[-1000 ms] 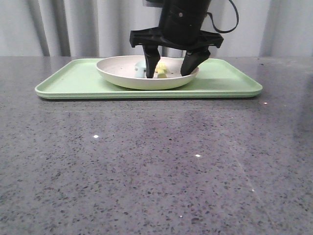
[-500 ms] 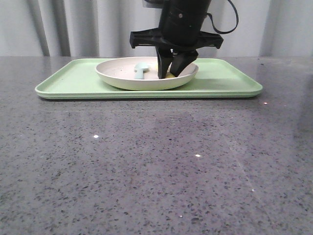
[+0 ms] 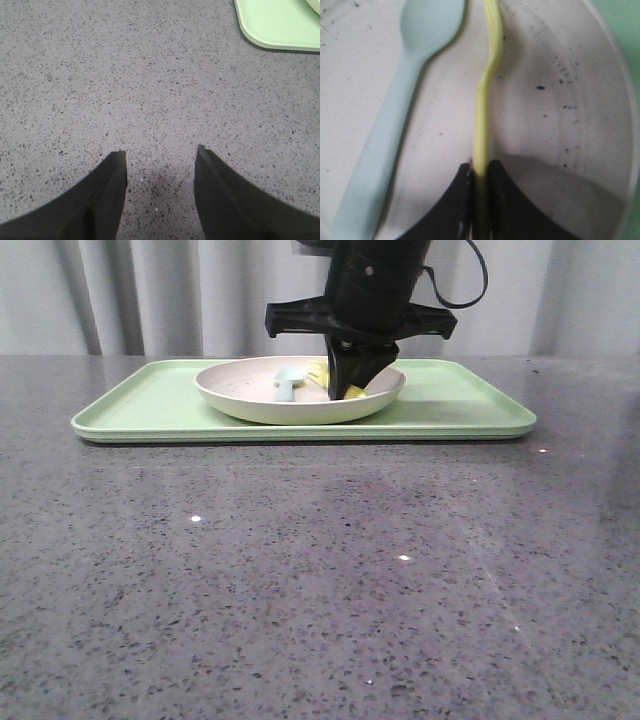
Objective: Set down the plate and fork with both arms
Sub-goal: 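Lift the fork and carry it beside the plate on the tray, then lower the fork onto the tray and open the right gripper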
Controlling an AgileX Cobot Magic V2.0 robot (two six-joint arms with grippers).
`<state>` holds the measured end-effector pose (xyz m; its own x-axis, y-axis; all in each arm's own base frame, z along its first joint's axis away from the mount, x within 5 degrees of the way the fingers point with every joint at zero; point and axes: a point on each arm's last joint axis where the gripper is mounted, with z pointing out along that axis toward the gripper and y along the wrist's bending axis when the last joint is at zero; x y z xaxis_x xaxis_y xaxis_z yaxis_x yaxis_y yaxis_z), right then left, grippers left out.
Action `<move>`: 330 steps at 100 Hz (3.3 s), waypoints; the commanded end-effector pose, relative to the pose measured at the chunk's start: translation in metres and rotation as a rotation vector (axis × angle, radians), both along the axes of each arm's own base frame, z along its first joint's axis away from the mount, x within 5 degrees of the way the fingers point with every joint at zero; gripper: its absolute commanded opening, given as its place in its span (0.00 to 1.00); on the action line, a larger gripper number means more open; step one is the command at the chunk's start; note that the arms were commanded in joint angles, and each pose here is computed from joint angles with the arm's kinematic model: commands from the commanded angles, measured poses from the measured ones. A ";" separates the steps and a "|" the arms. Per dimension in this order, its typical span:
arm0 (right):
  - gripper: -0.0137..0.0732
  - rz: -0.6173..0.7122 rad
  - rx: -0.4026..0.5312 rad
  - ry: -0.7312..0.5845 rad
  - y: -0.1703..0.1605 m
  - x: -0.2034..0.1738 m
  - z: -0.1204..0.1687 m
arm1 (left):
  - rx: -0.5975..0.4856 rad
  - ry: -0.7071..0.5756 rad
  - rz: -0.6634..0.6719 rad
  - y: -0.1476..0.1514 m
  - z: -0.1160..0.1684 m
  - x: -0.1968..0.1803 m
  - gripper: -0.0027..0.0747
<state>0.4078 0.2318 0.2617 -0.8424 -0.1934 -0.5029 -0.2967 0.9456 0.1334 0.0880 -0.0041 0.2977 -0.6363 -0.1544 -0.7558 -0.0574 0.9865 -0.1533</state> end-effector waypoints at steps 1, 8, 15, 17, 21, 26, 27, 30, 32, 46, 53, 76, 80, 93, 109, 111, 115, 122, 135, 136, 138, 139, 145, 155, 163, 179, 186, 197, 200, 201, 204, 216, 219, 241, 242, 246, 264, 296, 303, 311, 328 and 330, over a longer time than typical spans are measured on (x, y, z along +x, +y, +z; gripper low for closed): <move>0.08 -0.001 0.041 -0.086 -0.004 -0.005 0.043 | -0.021 -0.084 0.014 0.000 0.013 0.004 0.44; 0.08 -0.001 0.044 -0.091 -0.004 -0.006 0.051 | -0.021 -0.083 0.013 0.000 0.013 0.004 0.44; 0.08 -0.001 0.051 -0.103 -0.004 -0.006 0.061 | -0.021 -0.083 0.013 0.000 0.013 0.004 0.44; 0.08 -0.003 0.053 -0.108 -0.005 -0.005 0.064 | -0.021 -0.083 0.013 0.000 0.013 0.004 0.44; 0.08 -0.008 0.058 -0.116 -0.007 -0.004 0.069 | -0.021 -0.083 0.013 0.000 0.013 0.004 0.44; 0.08 -0.013 0.061 -0.124 -0.009 -0.003 0.075 | -0.021 -0.083 0.013 0.000 0.013 0.004 0.44; 0.08 -0.015 0.061 -0.123 -0.010 -0.003 0.075 | -0.021 -0.083 0.013 0.000 0.013 0.004 0.44; 0.08 -0.022 0.063 -0.128 -0.013 -0.002 0.079 | -0.021 -0.082 0.013 0.000 0.013 0.004 0.44; 0.08 -0.026 0.062 -0.129 -0.015 -0.001 0.080 | -0.021 -0.082 0.013 0.000 0.013 0.004 0.44; 0.08 -0.065 0.063 -0.141 -0.035 0.002 0.092 | -0.021 -0.077 0.013 0.000 0.013 0.003 0.44; 0.08 -0.083 0.057 -0.149 -0.048 0.004 0.097 | -0.021 -0.077 0.013 0.000 0.013 0.003 0.44; 0.08 -0.140 0.055 -0.130 -0.094 0.007 0.107 | -0.021 -0.077 0.013 0.000 0.013 0.003 0.44; 0.08 -0.139 0.064 -0.117 -0.099 0.007 0.104 | -0.021 -0.077 0.013 0.000 0.013 0.003 0.44; 0.08 -0.150 0.108 -0.071 -0.113 0.008 0.089 | -0.021 -0.077 0.013 0.000 0.013 0.003 0.44; 0.08 -0.168 0.168 -0.047 -0.118 0.006 0.074 | -0.021 -0.077 0.013 0.000 0.013 0.003 0.44; 0.08 -0.168 0.167 -0.042 -0.118 0.006 0.072 | -0.021 -0.077 0.013 0.000 0.013 0.003 0.44; 0.08 -0.170 0.166 -0.034 -0.118 0.005 0.068 | -0.021 -0.077 0.013 0.000 0.013 0.003 0.44; 0.08 -0.173 0.164 -0.022 -0.118 0.005 0.062 | -0.021 -0.077 0.013 0.000 0.013 0.003 0.44; 0.08 -0.179 0.182 -0.009 -0.117 0.005 0.056 | -0.021 -0.077 0.013 0.000 0.013 0.003 0.44; 0.08 -0.179 0.186 -0.010 -0.117 0.005 0.056 | -0.021 -0.077 0.013 0.000 0.013 0.003 0.44; 0.08 -0.179 0.191 -0.011 -0.117 0.005 0.056 | -0.021 -0.077 0.013 0.000 0.013 0.003 0.44; 0.08 -0.178 0.193 -0.010 -0.116 0.005 0.056 | -0.021 -0.077 0.013 0.000 0.013 0.003 0.44; 0.08 -0.177 0.204 -0.007 -0.116 0.005 0.056 | -0.021 -0.077 0.013 0.000 0.013 0.003 0.44; 0.08 -0.177 0.220 -0.003 -0.114 0.004 0.056 | -0.021 -0.077 0.013 0.000 0.013 0.003 0.44; 0.08 -0.178 0.229 0.000 -0.113 0.004 0.057 | -0.021 -0.077 0.013 0.000 0.013 0.003 0.44; 0.08 -0.178 0.230 0.010 -0.113 0.005 0.054 | -0.021 -0.077 0.013 0.000 0.013 0.003 0.44; 0.08 -0.177 0.228 0.015 -0.113 0.004 0.054 | -0.021 -0.077 0.013 0.000 0.013 0.003 0.44; 0.08 -0.175 0.228 0.024 -0.112 0.004 0.054 | -0.021 -0.077 0.013 0.000 0.013 0.003 0.44; 0.08 -0.171 0.226 0.029 -0.112 0.003 0.053 | -0.021 -0.077 0.013 0.000 0.013 0.003 0.44; 0.08 -0.171 0.226 0.029 -0.111 0.003 0.053 | -0.021 -0.077 0.013 0.000 0.013 0.003 0.44; 0.08 -0.167 0.225 0.032 -0.110 0.002 0.053 | -0.021 -0.077 0.013 0.000 0.013 0.003 0.44; 0.08 -0.153 0.223 0.038 -0.104 0.001 0.051 | -0.021 -0.077 0.013 0.000 0.013 0.003 0.44; 0.08 -0.149 0.223 0.038 -0.102 0.001 0.051 | -0.021 -0.077 0.013 0.000 0.013 0.003 0.44; 0.08 -0.144 0.220 0.048 -0.098 0.003 0.046 | -0.021 -0.071 0.012 0.000 0.012 0.003 0.44; 0.08 -0.144 0.220 0.048 -0.098 0.003 0.046 | -0.021 -0.068 0.012 0.000 0.012 0.003 0.44; 0.08 -0.143 0.219 0.050 -0.098 0.002 0.046 | -0.022 -0.063 0.011 0.000 0.011 0.003 0.44; 0.08 -0.139 0.213 0.070 -0.098 0.001 0.045 | -0.022 -0.055 0.010 -0.001 0.011 0.002 0.44; 0.08 -0.133 0.199 0.095 -0.099 -0.002 0.043 | -0.022 -0.055 0.010 -0.001 0.011 0.002 0.44; 0.10 -0.133 0.199 0.096 -0.099 -0.002 0.043 | -0.022 -0.055 0.010 -0.001 0.011 0.002 0.44; 0.16 -0.133 0.198 0.095 -0.099 -0.002 0.043 | -0.022 -0.055 0.010 -0.001 0.011 0.002 0.44; 0.35 -0.132 0.198 0.097 -0.099 -0.002 0.043 | -0.022 -0.055 0.010 -0.001 0.011 0.002 0.44; 0.38 -0.132 0.197 0.097 -0.099 -0.002 0.043 | -0.022 -0.055 0.010 -0.001 0.011 0.002 0.44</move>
<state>0.4118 0.1341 0.2728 -0.9378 0.0084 -0.3471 -0.1123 0.9386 0.3262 0.0866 -0.0043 0.2960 -0.6548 -0.1543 -0.7399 -0.0596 0.9864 -0.1530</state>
